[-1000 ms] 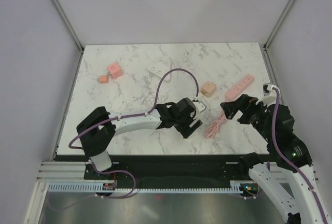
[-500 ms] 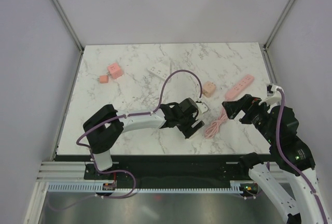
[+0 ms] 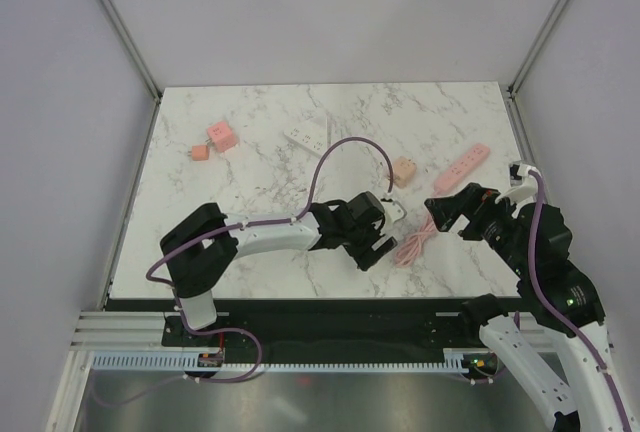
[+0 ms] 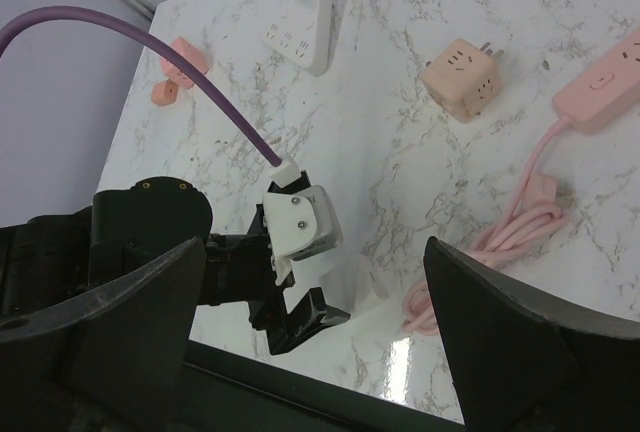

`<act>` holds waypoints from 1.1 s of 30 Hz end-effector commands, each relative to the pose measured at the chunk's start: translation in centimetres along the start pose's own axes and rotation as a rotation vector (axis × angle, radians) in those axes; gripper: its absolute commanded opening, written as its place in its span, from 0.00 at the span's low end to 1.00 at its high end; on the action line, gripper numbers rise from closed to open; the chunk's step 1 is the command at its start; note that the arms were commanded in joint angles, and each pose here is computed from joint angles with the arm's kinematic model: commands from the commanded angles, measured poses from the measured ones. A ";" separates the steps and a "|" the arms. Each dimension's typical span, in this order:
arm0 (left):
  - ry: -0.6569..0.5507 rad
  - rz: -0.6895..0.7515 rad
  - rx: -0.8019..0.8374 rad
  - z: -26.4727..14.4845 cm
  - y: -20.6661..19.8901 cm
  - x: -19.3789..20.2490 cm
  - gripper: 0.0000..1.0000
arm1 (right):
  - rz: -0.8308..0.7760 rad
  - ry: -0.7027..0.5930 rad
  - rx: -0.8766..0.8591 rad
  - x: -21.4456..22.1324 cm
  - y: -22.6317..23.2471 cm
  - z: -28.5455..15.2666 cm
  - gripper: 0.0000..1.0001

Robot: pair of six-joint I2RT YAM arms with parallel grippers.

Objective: Insert the plug

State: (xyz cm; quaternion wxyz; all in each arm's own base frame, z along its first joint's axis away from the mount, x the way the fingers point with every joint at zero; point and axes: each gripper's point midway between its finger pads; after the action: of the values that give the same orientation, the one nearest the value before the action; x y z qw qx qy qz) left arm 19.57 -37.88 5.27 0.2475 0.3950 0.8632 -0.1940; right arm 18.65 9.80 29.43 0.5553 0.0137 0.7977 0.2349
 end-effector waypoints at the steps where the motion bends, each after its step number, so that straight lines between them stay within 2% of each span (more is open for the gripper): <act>1: -0.066 -0.002 0.058 -0.9 -2.0 -2.1 0.91 | 0.015 0.004 -0.017 0.0 0.4 0.1 0.98; 6: -0.034 -0.007 0.026 0.4 -1.7 -1.0 0.92 | 0.015 0.002 -0.017 0.0 0.3 0.1 0.98; 17: -0.023 -0.019 -0.026 2.0 -0.5 0.6 0.83 | 0.028 0.008 -0.034 0.3 0.6 0.0 0.98; 18: -0.025 -0.022 -0.028 2.1 -0.4 0.6 0.80 | 0.030 0.010 -0.035 0.3 0.6 0.0 0.98; 19: -0.021 -0.021 -0.029 2.2 -0.5 0.8 0.68 | 0.032 0.014 -0.033 0.5 0.6 0.1 0.98; 21: -0.016 -0.025 -0.028 2.1 -0.4 0.9 0.52 | 0.028 0.018 -0.030 0.6 0.5 0.2 0.98; 22: -0.022 -0.028 -0.017 1.7 -0.7 0.6 0.37 | 0.023 0.023 -0.027 0.7 0.4 0.3 0.98; 25: -0.018 -0.059 0.036 0.6 -1.6 0.3 0.19 | -0.026 0.035 -0.042 0.9 0.4 1.1 0.98; 27: -0.037 -0.090 0.107 -1.4 -2.7 -1.1 0.11 | -0.093 0.008 -0.107 0.2 1.4 1.8 0.98; 28: -0.014 -0.103 0.202 -2.5 -4.2 -1.0 0.05 | -0.111 0.014 -0.158 0.2 2.3 2.3 0.98; 29: -0.048 -0.139 0.256 -4.4 -4.4 -2.4 0.03 | -0.135 0.002 -0.190 -0.1 2.8 2.6 0.97; 31: -0.047 -0.181 0.424 -7.4 -6.0 -3.1 0.02 | -0.215 -0.068 -0.296 -1.8 4.7 3.1 0.96; 33: -0.109 -0.262 0.515 -11.0 -4.8 -5.2 0.02 | -0.278 -0.134 -0.366 -3.4 6.1 3.1 0.96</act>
State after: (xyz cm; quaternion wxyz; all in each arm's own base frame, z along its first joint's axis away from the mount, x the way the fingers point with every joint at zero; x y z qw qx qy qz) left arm 16.45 -38.04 8.58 0.1716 0.3557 0.8641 -0.3121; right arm 20.57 13.29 28.75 0.5486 -0.0898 0.7867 0.2687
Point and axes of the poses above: each gripper's point midway between its finger pads, its own z axis out along the fingers, its own y axis along the line the jaws close on, x = y × z, and after that the axes turned 10 degrees about -z, right-handed
